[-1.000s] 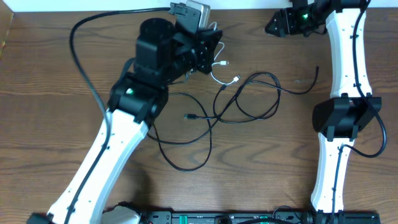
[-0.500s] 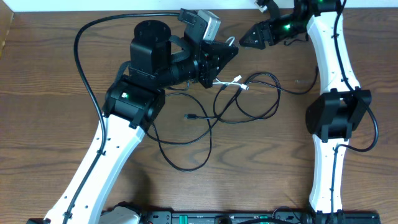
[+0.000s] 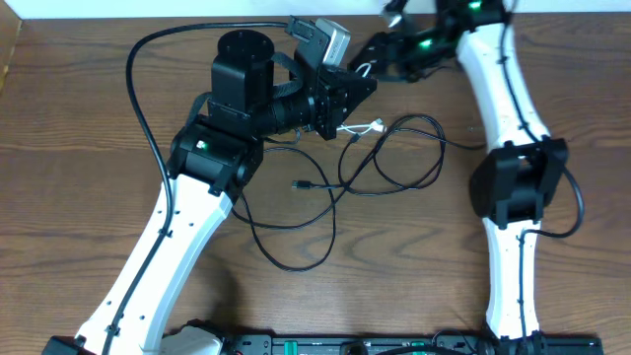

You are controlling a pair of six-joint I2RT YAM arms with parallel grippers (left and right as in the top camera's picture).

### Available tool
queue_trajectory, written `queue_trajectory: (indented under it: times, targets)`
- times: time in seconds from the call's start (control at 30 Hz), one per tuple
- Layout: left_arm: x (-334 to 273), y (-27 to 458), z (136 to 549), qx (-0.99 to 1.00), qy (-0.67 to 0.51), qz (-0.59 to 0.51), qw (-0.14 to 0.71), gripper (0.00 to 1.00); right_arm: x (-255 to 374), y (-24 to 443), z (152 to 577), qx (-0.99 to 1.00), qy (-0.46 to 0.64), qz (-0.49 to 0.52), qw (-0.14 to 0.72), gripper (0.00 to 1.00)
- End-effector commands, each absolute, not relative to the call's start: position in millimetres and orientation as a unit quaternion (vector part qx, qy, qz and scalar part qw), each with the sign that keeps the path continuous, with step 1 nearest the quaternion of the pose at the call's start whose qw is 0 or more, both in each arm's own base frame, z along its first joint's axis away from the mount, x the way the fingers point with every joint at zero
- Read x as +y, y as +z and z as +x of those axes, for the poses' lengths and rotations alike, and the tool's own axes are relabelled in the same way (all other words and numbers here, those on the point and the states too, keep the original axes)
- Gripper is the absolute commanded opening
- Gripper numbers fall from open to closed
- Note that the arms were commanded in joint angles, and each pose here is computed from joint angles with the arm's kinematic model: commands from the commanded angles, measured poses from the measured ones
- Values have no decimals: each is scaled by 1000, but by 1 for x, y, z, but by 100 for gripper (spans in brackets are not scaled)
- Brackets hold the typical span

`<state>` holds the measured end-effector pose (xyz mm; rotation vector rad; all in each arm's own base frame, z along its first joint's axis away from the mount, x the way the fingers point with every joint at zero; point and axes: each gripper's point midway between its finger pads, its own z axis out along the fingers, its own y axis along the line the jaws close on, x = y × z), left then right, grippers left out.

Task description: Untangle cables

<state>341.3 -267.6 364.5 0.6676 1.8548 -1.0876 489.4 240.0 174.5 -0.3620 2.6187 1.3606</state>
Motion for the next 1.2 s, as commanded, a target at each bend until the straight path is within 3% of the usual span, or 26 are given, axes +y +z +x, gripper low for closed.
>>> queue_trajectory:
  times: [0.0, 0.1, 0.23, 0.27, 0.37, 0.43, 0.6, 0.63, 0.7, 0.8, 0.87, 1.0, 1.17]
  targets:
    - [-267, 373, 341, 735, -440, 275, 437, 7, 262, 165, 483, 895, 444, -37, 39, 93]
    - [-267, 373, 341, 735, -440, 275, 437, 7, 280, 150, 479, 894, 447, -22, 22, 89]
    - [-267, 374, 342, 735, -439, 274, 438, 8, 298, 137, 474, 892, 450, -37, 20, 66]
    - [-267, 374, 342, 735, -439, 274, 438, 7, 301, 136, 473, 892, 450, -40, 20, 58]
    - [-267, 374, 342, 735, -439, 274, 439, 7, 303, 136, 473, 891, 452, -45, 22, 20]
    - [-267, 374, 343, 736, -437, 273, 440, 7, 302, 139, 475, 888, 456, -45, 26, 1]
    - [-266, 374, 343, 736, -436, 272, 440, 8, 284, 184, 498, 841, 531, -73, 76, 1]
    - [-266, 374, 343, 736, -436, 272, 441, 13, 277, 195, 504, 832, 543, -72, 87, 1]
    - [-265, 373, 345, 739, -431, 268, 443, 33, 251, 223, 521, 818, 560, -57, 121, 1]
    - [-261, 371, 352, 747, -415, 255, 452, 73, 205, 270, 543, 793, 582, -33, 177, 1]
    - [-259, 369, 356, 753, -405, 247, 456, 87, 170, 301, 553, 777, 591, -17, 215, 1]
    - [-257, 368, 358, 755, -401, 243, 459, 90, 89, 356, 562, 755, 582, 19, 301, 1]
    - [-257, 367, 358, 757, -401, 242, 456, 91, -9, 385, 559, 745, 547, 77, 374, 1]
